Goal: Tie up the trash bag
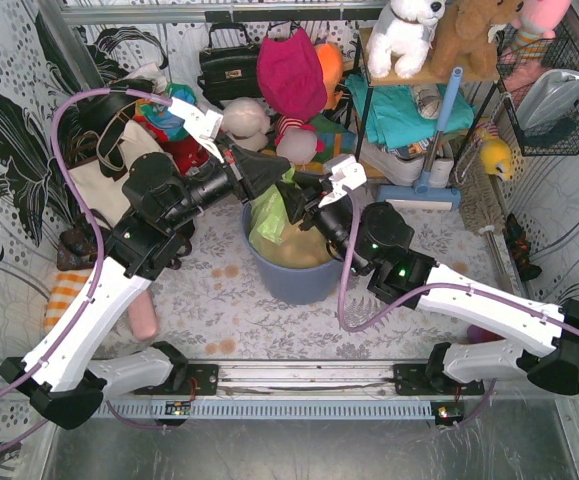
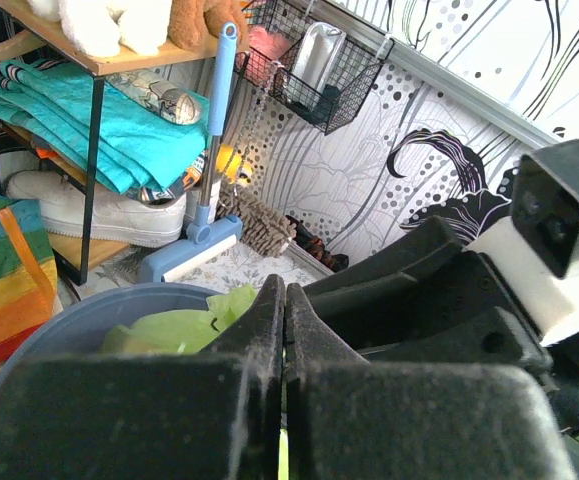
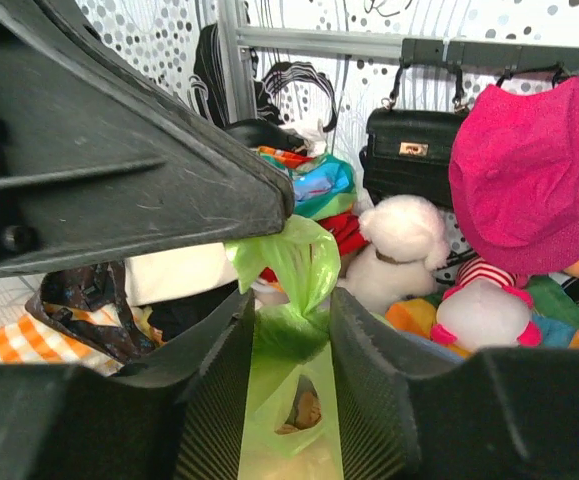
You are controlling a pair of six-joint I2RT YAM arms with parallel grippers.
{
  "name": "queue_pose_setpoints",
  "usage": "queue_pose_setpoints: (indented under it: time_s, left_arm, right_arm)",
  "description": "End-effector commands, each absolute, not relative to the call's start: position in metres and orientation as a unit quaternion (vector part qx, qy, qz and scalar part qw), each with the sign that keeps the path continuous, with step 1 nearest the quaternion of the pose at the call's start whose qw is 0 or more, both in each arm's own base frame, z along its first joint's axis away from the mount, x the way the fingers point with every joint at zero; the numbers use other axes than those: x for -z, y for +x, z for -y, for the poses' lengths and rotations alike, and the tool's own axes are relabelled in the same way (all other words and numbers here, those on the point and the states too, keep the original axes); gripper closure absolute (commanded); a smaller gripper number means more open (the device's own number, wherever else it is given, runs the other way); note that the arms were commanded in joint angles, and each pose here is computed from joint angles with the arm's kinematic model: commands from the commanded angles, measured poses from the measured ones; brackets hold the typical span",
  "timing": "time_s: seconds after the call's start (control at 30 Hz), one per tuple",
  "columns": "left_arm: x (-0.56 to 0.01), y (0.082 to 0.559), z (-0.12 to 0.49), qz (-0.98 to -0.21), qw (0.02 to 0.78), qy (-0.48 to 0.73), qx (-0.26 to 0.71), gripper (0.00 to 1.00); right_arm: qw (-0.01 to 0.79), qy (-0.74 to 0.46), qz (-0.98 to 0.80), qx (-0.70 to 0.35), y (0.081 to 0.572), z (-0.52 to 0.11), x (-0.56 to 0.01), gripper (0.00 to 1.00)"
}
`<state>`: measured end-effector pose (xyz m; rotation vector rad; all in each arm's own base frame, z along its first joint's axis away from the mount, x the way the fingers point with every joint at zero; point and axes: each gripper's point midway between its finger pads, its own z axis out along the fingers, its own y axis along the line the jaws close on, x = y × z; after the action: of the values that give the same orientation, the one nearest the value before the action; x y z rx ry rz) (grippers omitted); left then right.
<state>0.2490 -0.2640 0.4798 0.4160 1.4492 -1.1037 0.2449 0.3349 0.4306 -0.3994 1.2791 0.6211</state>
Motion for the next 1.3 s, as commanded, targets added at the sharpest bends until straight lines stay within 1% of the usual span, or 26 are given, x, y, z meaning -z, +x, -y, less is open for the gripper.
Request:
queue_pose_setpoints:
  time_s: [0.0,0.1,0.3,0.37,0.4,0.43,0.47,0.5,0.53,0.6,0.73,0.8,0.83,0.93,1.07,1.27]
  left_arm:
    - [-0.499,0.241,0.263,-0.589,0.615,0.192,0.487,1.00]
    - [-0.499,0.240,0.263,-0.589,0.615,0.194,0.487,1.00]
    - [-0.499,0.239,0.262,-0.588,0.617,0.194,0.486,1.00]
    - [-0.501,0.240,0.260,-0.588,0.620,0.189,0.485,0.98]
    - [-0.502,0.241,0.258,-0.590,0.623,0.181,0.481,0.87]
    - [-0.503,0.243,0.255,-0.591,0.628,0.170,0.477,0.73]
    - [-0.505,0.245,0.250,-0.593,0.633,0.156,0.473,0.62]
    - [-0.505,0.248,0.246,-0.600,0.635,0.138,0.467,0.55]
    - [-0.505,0.252,0.241,-0.608,0.635,0.118,0.461,0.52]
    - [-0.501,0.258,0.234,-0.625,0.630,0.080,0.454,0.47]
    - [-0.485,0.262,0.234,-0.651,0.599,0.038,0.465,0.42]
    - [-0.477,0.262,0.236,-0.655,0.584,0.021,0.478,0.30]
    - [-0.474,0.262,0.237,-0.654,0.578,0.014,0.488,0.27]
    - [-0.477,0.256,0.245,-0.627,0.566,0.003,0.535,0.24]
    - [-0.481,0.249,0.259,-0.603,0.546,0.021,0.581,0.20]
    - [-0.484,0.258,0.267,-0.595,0.547,0.027,0.588,0.19]
  right_arm:
    - [0.744,-0.153,-0.586,-0.283,0.254,-0.329,-0.441,0.67]
    - [0.750,-0.149,-0.580,-0.281,0.256,-0.328,-0.443,0.76]
    - [0.762,-0.138,-0.568,-0.281,0.258,-0.323,-0.449,1.00]
    - [0.764,-0.136,-0.564,-0.283,0.258,-0.323,-0.451,1.00]
    - [0.764,-0.136,-0.563,-0.284,0.258,-0.323,-0.451,1.00]
    - [0.765,-0.135,-0.561,-0.286,0.257,-0.323,-0.451,1.00]
    - [0.765,-0.135,-0.560,-0.286,0.257,-0.323,-0.452,1.00]
    - [0.765,-0.135,-0.560,-0.286,0.257,-0.322,-0.452,1.00]
    - [0.765,-0.136,-0.561,-0.286,0.257,-0.323,-0.452,1.00]
    - [0.765,-0.138,-0.559,-0.289,0.256,-0.324,-0.452,1.00]
    - [0.764,-0.142,-0.557,-0.293,0.255,-0.326,-0.452,1.00]
    - [0.763,-0.141,-0.558,-0.294,0.255,-0.326,-0.452,1.00]
    - [0.763,-0.142,-0.557,-0.296,0.254,-0.327,-0.452,1.00]
    - [0.763,-0.142,-0.556,-0.298,0.254,-0.327,-0.453,1.00]
    - [0.763,-0.142,-0.554,-0.303,0.253,-0.328,-0.455,1.00]
    - [0.758,-0.145,-0.556,-0.308,0.252,-0.331,-0.452,1.00]
